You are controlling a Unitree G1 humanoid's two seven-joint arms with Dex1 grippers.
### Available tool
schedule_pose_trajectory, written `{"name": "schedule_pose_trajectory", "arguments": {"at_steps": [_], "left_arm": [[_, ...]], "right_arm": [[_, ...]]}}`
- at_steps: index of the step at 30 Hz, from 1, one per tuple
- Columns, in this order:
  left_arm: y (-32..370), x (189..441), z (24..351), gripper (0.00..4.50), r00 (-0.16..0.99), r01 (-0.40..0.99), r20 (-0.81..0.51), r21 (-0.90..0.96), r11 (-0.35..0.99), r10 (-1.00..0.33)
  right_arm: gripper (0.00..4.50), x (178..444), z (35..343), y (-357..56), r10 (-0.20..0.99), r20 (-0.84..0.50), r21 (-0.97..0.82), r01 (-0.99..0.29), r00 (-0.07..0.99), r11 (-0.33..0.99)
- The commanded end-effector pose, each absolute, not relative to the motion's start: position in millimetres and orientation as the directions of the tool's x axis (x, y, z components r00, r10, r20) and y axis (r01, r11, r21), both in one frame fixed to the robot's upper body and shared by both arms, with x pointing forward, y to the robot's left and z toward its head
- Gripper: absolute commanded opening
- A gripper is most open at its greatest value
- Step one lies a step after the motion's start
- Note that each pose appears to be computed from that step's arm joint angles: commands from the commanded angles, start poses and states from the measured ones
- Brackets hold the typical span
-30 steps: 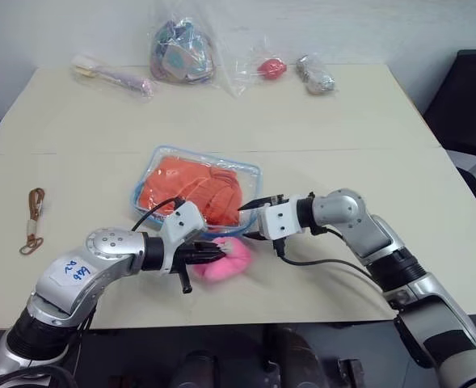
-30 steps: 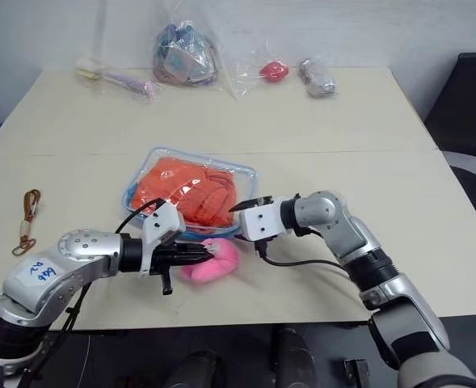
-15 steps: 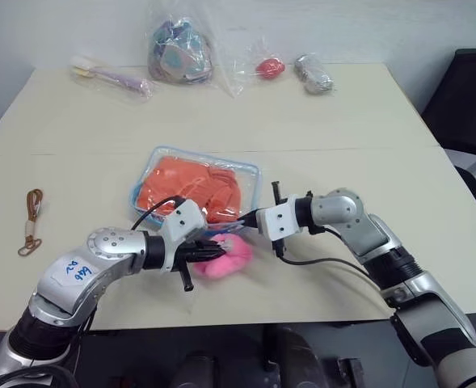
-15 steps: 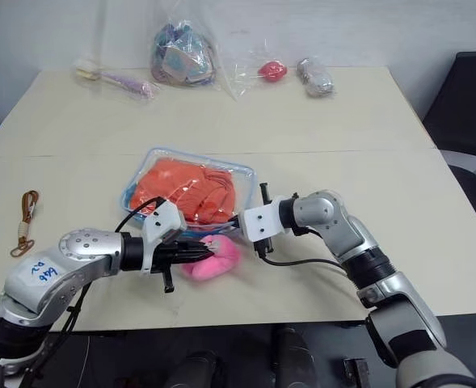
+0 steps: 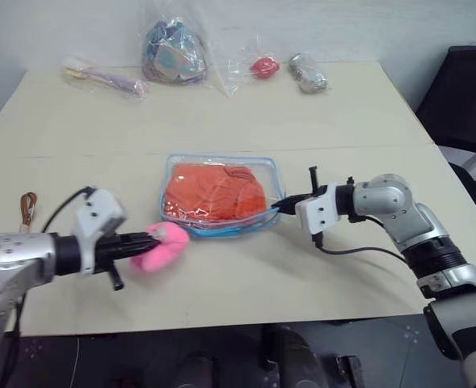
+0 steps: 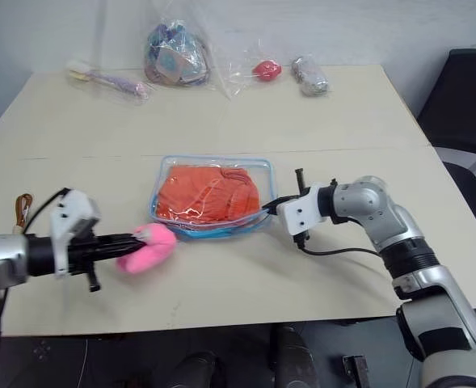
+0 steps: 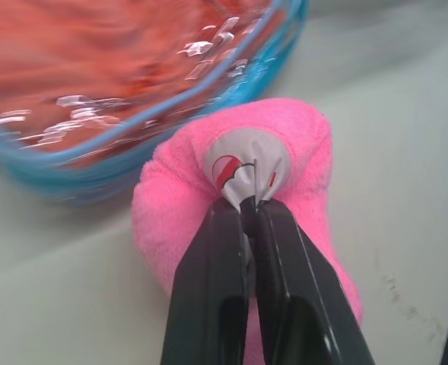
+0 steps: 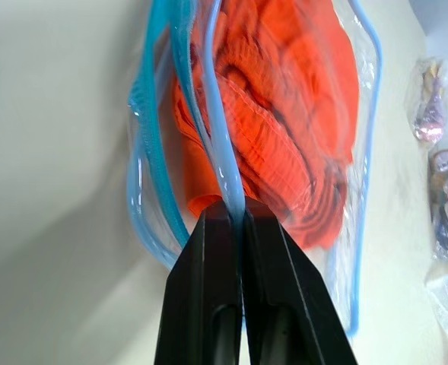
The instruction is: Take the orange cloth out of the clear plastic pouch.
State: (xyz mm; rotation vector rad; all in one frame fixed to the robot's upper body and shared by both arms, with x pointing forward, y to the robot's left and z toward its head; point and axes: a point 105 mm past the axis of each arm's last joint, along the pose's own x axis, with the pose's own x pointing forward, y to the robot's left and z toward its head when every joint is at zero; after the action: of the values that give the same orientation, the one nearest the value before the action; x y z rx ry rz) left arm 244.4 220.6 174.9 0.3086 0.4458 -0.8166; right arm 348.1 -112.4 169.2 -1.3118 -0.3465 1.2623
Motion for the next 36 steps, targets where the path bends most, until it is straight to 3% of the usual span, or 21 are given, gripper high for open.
{"name": "schedule_pose_trajectory", "arguments": {"at_steps": [1, 9, 11, 12, 19, 23, 27, 31, 36], "left_arm": [[251, 244, 186, 0.00, 0.663, 0.704, -0.496, 0.157, 0.693, -0.560], [254, 248, 171, 0.00, 0.669, 0.696, -0.480, 0.137, 0.705, -0.567], [246, 248, 165, 0.00, 0.655, 0.708, -0.480, 0.120, 0.696, -0.583], [245, 248, 163, 0.59, 0.654, 0.708, -0.480, 0.117, 0.696, -0.584], [252, 238, 156, 2.80, 0.656, 0.708, -0.520, 0.175, 0.684, -0.547], [274, 240, 175, 4.07, 0.724, 0.659, -0.487, 0.277, 0.699, -0.489], [279, 233, 205, 4.07, 0.733, 0.669, -0.405, 0.283, 0.687, -0.546], [251, 226, 249, 4.07, 0.653, 0.757, -0.335, 0.278, 0.591, -0.679], [202, 226, 247, 4.07, 0.518, 0.849, -0.421, 0.360, 0.387, -0.744]], "right_arm": [[0.04, 349, 190, -128, 0.842, -0.383, -0.879, -0.431, 0.381, -0.204], [0.04, 347, 180, -125, 0.851, -0.393, -0.860, -0.468, 0.349, -0.205], [0.49, 346, 178, -125, 0.850, -0.400, -0.847, -0.491, 0.344, -0.201], [0.65, 346, 177, -125, 0.848, -0.405, -0.843, -0.499, 0.341, -0.202], [3.09, 339, 179, -134, 0.840, -0.416, -0.819, -0.544, 0.349, -0.180], [4.49, 324, 188, -138, 0.860, -0.376, -0.773, -0.628, 0.344, -0.087], [4.49, 304, 200, -138, 0.891, -0.333, -0.668, -0.744, 0.310, 0.010], [4.49, 284, 209, -135, 0.912, -0.289, -0.553, -0.828, 0.291, 0.090], [4.49, 276, 212, -130, 0.913, -0.274, -0.515, -0.848, 0.301, 0.125]]}}
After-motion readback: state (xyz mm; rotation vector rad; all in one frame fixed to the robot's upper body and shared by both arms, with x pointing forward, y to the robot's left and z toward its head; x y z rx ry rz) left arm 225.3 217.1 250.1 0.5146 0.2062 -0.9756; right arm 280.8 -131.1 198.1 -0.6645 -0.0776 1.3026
